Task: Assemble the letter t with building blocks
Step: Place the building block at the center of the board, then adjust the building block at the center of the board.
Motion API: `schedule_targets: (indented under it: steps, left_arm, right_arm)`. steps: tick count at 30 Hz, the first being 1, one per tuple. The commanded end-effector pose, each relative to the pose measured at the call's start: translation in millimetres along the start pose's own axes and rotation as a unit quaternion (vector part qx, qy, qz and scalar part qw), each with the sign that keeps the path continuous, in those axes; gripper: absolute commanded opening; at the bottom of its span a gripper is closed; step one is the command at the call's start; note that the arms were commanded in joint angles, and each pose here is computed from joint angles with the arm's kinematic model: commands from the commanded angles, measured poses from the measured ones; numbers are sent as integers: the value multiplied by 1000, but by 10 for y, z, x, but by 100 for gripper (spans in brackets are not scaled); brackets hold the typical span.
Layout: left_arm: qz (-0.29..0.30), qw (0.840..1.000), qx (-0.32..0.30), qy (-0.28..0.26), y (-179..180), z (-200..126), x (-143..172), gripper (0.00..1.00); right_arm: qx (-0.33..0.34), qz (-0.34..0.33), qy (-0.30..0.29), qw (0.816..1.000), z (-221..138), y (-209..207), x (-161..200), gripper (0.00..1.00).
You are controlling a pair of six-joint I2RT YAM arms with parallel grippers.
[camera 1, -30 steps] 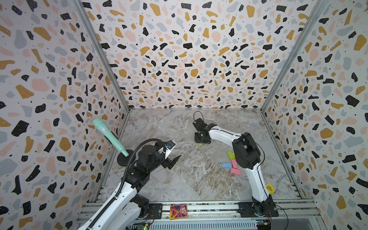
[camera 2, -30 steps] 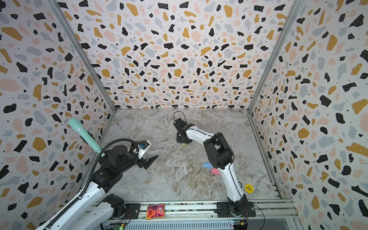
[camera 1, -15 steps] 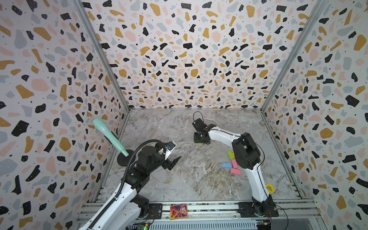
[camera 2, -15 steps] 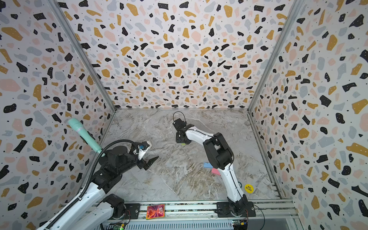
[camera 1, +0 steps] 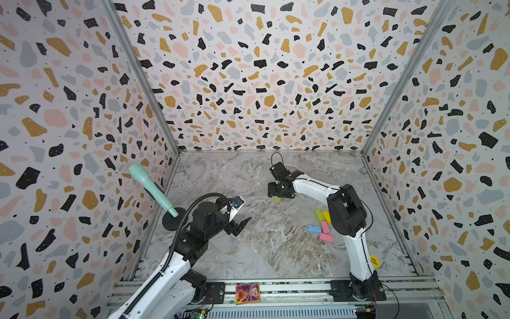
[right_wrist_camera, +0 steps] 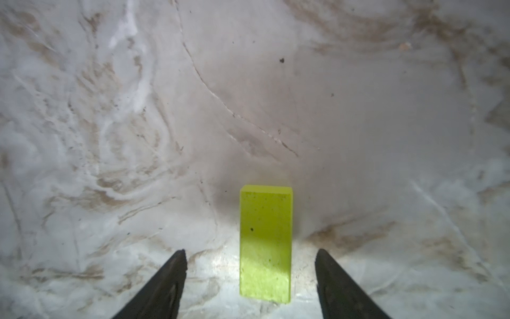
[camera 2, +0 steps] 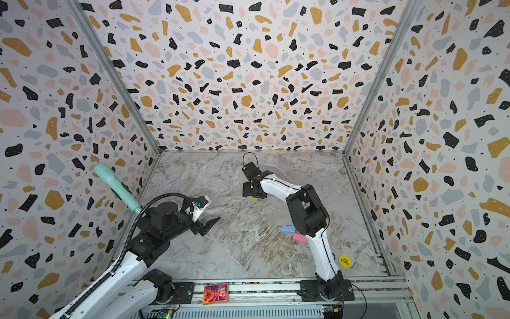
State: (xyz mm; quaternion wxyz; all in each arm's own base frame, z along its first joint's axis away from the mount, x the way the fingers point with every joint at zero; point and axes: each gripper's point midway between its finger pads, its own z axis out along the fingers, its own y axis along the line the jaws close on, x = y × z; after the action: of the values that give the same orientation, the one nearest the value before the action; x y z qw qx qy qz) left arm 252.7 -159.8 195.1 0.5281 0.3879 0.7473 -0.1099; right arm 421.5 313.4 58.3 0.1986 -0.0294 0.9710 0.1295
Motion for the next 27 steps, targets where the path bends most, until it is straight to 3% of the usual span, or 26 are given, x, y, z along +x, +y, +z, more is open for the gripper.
schedule_targets:
  steps: [1, 12, 27]
  left_arm:
    - [6, 1000, 1, -6, -6, 4, -27, 99]
    - [7, 1000, 2, -2, -8, 18, -14, 99]
    - [7, 1000, 1, 3, -1, 27, -1, 99]
  right_arm:
    - [-31, -7, 2, 999, -257, 68, -30, 73]
    - [-40, -1, 28, 999, -106, 40, 172, 59]
    - [-48, -3, 42, 998, -6, 60, 244, 59]
